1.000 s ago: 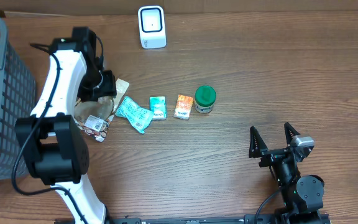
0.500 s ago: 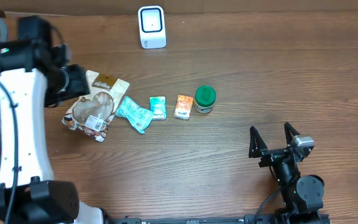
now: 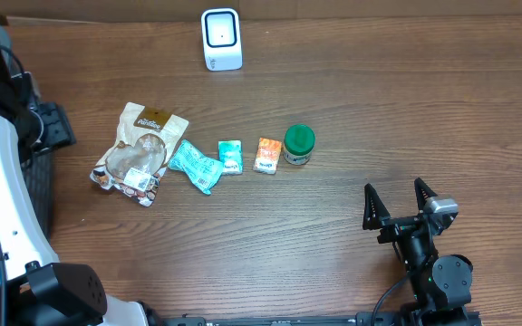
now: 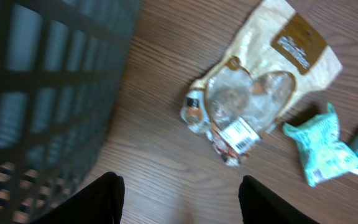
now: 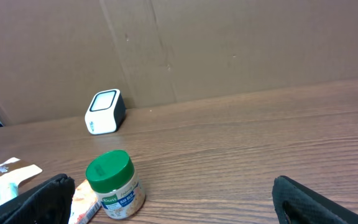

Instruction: Scan the item barcode

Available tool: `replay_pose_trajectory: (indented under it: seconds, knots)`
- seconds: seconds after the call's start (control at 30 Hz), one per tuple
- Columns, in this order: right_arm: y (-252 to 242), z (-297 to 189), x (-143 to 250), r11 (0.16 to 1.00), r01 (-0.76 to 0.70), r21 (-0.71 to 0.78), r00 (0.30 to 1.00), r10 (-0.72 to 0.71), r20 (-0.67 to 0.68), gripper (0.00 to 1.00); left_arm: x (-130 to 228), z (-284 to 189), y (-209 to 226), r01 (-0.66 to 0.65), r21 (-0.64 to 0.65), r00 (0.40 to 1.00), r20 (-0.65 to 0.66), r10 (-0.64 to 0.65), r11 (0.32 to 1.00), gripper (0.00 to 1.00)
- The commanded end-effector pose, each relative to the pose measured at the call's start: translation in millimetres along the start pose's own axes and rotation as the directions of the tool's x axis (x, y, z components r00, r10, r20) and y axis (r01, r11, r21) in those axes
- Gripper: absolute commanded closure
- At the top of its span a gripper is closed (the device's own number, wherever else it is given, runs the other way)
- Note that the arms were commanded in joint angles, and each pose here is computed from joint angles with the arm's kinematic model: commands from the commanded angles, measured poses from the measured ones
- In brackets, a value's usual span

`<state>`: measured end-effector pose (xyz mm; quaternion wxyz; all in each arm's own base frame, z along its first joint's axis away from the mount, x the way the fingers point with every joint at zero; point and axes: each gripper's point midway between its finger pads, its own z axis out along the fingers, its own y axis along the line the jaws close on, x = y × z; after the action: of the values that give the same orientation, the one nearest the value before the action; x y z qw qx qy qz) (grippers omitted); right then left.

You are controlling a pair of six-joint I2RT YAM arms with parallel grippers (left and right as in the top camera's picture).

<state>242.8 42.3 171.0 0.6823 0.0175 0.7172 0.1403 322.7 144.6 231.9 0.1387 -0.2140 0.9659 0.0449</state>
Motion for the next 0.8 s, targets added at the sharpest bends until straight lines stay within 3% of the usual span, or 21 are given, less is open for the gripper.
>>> replay_pose_trajectory:
  seconds: [0.0, 0.77]
  knots:
    - [-2, 0, 1, 1.0, 0.008, 0.006, 1.0, -0.008, 0.006, 0.0, -9, -10, 15, -0.028, -0.037, 0.998, 0.05, 0.03, 0.999, 0.38]
    - [-2, 0, 1, 1.0, 0.008, 0.006, 1.0, -0.008, 0.006, 0.0, -19, -11, 55, 0.081, -0.084, 0.992, 0.105, -0.072, 0.993, 0.39]
